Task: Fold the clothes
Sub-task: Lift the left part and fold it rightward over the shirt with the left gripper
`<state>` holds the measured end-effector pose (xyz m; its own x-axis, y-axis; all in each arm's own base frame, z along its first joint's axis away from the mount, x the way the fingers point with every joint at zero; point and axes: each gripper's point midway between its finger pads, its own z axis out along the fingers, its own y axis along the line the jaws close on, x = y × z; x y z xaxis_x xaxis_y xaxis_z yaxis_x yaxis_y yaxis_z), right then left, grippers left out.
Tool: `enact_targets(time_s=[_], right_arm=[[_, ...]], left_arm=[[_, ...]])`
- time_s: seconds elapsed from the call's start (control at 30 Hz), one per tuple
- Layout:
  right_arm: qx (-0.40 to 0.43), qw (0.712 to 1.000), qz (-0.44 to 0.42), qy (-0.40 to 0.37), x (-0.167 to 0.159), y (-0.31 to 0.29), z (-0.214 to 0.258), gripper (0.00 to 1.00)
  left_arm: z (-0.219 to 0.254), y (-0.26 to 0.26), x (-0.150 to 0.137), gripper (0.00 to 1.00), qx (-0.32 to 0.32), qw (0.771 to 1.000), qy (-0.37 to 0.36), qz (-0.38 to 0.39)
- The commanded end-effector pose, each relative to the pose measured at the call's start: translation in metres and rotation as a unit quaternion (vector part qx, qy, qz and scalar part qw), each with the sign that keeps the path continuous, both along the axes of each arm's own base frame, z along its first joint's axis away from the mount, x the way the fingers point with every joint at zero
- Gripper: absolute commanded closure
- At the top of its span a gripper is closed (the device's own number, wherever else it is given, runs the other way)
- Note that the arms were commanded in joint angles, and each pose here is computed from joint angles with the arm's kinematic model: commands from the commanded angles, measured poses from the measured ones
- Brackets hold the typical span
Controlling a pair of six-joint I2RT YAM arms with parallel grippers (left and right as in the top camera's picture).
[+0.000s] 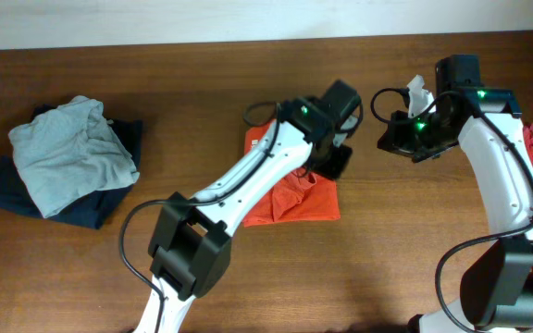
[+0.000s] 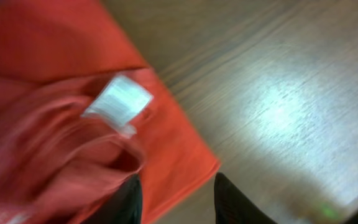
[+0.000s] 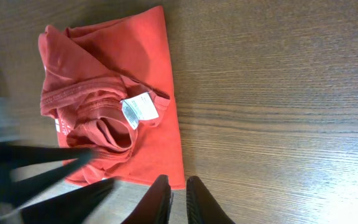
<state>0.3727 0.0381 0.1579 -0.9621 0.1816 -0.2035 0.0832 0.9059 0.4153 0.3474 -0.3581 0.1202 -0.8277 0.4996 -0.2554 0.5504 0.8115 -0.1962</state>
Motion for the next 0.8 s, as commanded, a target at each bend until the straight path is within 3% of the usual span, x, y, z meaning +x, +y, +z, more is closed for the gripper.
enact_targets(time_s=[0.0, 0.1, 0.37, 0.4, 0.53, 0.77], right_arm=[[-0.007, 1.000, -0.006, 0.004, 0.000, -0.003, -0.001, 0.83], [-0.013, 1.000, -0.008, 0.005, 0.001, -0.005, -0.003, 0.83], [-0.014, 1.000, -0.008, 0.002, 0.002, -0.006, -0.003, 0.81], [-0.014, 1.000, -0.008, 0.002, 0.002, -0.006, -0.003, 0.81], [-0.016, 1.000, -0.008, 0.003, 0.002, -0.006, -0.004, 0.80], [-0.016, 1.000, -0.008, 0.002, 0.002, -0.006, -0.004, 0.81]], left_arm=[[0.036, 0.045, 0.032, 0.60, 0.069, 0.994, -0.069, 0.043], [0.035, 0.096, 0.035, 0.59, 0.140, 0.986, -0.051, 0.074], [-0.033, 0.132, 0.010, 0.99, 0.191, 0.979, 0.047, 0.061], [-0.051, 0.134, 0.004, 1.00, 0.196, 0.977, 0.059, 0.059], [-0.076, 0.120, -0.011, 1.00, 0.157, 0.982, 0.094, 0.047], [-0.073, 0.044, -0.047, 1.00, 0.042, 0.990, 0.128, -0.032]])
